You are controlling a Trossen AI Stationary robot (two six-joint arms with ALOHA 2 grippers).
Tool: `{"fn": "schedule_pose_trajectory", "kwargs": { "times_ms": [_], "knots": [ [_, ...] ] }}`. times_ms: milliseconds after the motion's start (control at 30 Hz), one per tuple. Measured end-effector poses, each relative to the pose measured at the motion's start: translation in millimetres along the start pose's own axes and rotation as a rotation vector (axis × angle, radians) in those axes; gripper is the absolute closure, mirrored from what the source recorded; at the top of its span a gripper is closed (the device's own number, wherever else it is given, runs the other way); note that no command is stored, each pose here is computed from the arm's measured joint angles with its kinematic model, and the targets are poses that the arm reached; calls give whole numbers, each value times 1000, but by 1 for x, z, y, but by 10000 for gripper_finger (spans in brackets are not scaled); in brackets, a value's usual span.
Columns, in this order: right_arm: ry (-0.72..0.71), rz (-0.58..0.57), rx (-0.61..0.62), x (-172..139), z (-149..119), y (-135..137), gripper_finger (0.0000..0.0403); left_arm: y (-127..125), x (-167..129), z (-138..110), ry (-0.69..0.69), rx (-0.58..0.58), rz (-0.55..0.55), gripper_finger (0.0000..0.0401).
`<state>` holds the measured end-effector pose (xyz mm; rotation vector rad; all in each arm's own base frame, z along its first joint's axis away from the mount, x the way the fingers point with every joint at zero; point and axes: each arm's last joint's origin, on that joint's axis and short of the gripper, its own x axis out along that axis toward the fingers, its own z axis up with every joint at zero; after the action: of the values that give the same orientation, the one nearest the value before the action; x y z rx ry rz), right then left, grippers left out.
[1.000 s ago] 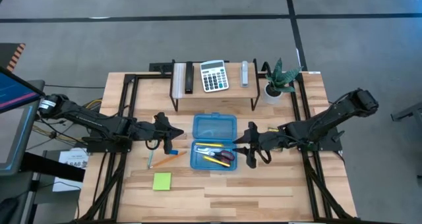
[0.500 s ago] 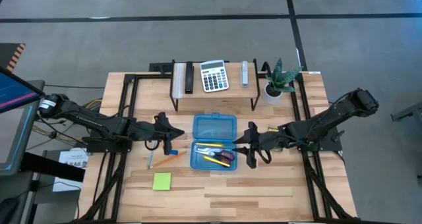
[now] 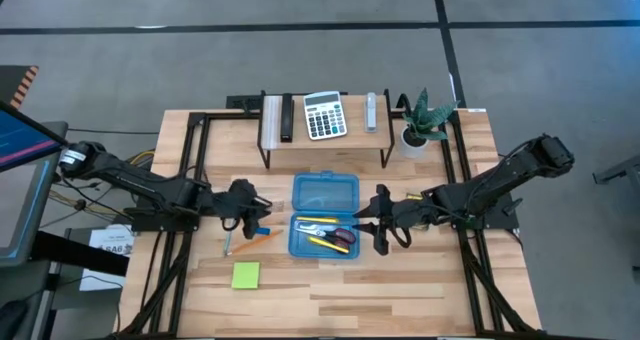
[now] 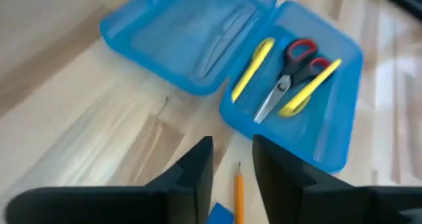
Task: Pack school essentials
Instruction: Put the blue eraser into the blue supply box
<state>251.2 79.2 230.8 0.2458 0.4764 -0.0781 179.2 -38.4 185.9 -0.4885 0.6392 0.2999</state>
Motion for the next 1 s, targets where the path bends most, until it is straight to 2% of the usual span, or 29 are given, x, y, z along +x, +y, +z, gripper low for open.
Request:
{"fn": "schedule_pose_trajectory", "kwargs": {
  "times_ms": [167, 333, 500, 767, 1000],
  "knots": [
    [1, 1, 9, 0, 0, 0, 241, -1, 5, -7, 52, -14, 28, 266],
    [2, 2, 15, 0, 0, 0, 239, 1, 8, -17, 122, -94, 86, 247],
    [10, 9, 12, -1, -2, 3, 240, -1, 9, -29, 183, -161, 123, 248],
    [15, 22, 19, -2, -4, 6, 242, -9, 16, -47, 246, -140, 155, 252],
    [15, 24, 22, -2, -4, 7, 244, -11, 14, -53, 245, -184, 181, 252]
  ]
}}
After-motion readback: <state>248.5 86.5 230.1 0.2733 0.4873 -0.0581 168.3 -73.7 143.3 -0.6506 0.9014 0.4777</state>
